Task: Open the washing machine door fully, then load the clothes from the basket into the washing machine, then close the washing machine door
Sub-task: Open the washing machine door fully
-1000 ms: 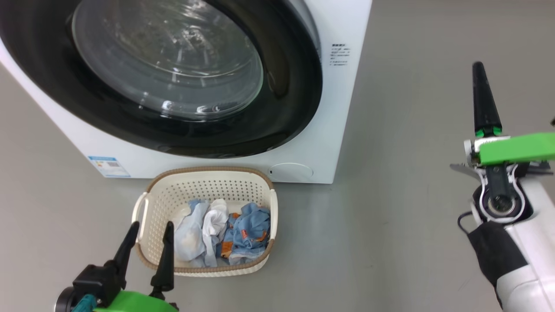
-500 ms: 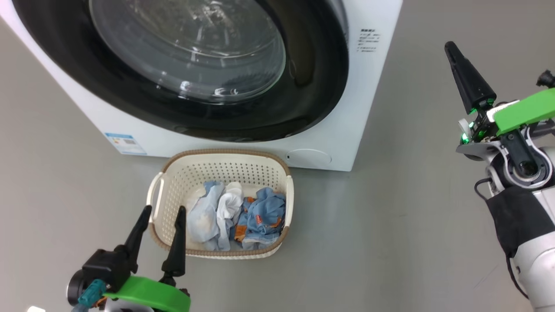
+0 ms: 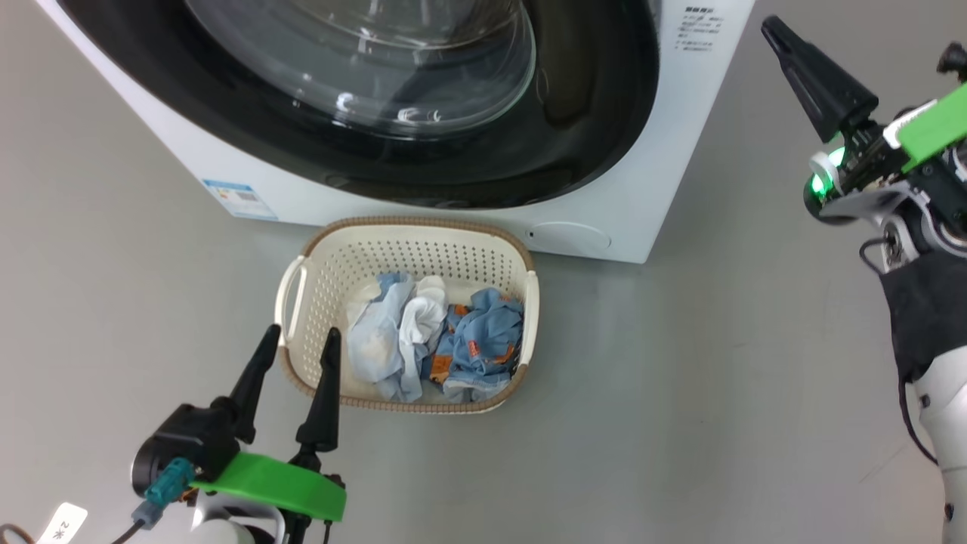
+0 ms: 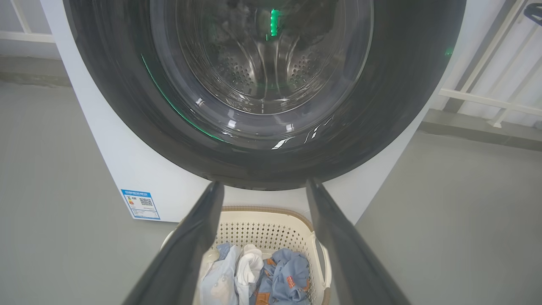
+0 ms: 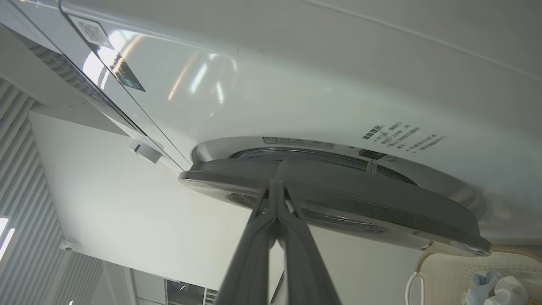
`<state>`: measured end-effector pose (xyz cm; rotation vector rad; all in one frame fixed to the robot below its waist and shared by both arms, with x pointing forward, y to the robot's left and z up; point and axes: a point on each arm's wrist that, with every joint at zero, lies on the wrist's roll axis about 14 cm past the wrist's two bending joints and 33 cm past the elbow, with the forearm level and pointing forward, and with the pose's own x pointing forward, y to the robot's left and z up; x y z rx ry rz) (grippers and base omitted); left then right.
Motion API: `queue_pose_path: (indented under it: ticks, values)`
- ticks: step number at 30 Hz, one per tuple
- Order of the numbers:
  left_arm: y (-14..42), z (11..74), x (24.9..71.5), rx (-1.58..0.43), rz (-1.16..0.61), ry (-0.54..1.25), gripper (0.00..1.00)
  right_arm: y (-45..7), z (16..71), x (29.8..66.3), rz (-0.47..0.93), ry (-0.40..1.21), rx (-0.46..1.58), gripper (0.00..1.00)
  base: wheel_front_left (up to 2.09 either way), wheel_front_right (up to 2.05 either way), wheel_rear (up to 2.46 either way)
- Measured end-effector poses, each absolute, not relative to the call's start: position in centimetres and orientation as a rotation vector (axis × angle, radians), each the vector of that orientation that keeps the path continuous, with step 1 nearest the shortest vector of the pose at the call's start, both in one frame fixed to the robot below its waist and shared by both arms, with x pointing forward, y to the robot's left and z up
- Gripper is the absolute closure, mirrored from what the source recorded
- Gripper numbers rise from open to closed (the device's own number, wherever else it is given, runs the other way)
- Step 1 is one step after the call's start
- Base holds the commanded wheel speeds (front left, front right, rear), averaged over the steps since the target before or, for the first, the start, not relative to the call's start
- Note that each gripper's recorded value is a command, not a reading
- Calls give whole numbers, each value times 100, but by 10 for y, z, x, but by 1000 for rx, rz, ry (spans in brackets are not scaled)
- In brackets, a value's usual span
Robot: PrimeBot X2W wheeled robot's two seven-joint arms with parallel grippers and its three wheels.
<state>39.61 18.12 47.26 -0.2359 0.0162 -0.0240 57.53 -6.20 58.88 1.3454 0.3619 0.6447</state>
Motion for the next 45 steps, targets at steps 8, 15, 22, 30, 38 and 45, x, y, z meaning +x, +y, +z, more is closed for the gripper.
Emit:
queue_pose_path:
  ticks: [8, 15, 22, 30, 38, 45]
  values:
    - [181, 469, 406, -249, -25, 24, 0, -44, 588, 596, 708, 418, 1338, 100, 0, 0, 0]
    - [184, 465, 411, -255, -16, 32, 0, -25, 580, 608, 747, 466, 1323, 100, 0, 0, 0]
    - [185, 462, 417, -260, -13, 37, 0, -12, 569, 620, 762, 504, 1297, 100, 0, 0, 0]
    - [188, 456, 419, -260, -4, 54, 0, 2, 558, 629, 777, 538, 1279, 100, 0, 0, 0]
    - [188, 457, 424, -263, -7, 48, 0, 9, 553, 633, 784, 550, 1272, 100, 0, 0, 0]
    - [185, 461, 424, -272, -14, 36, 0, 11, 558, 626, 807, 561, 1239, 100, 0, 0, 0]
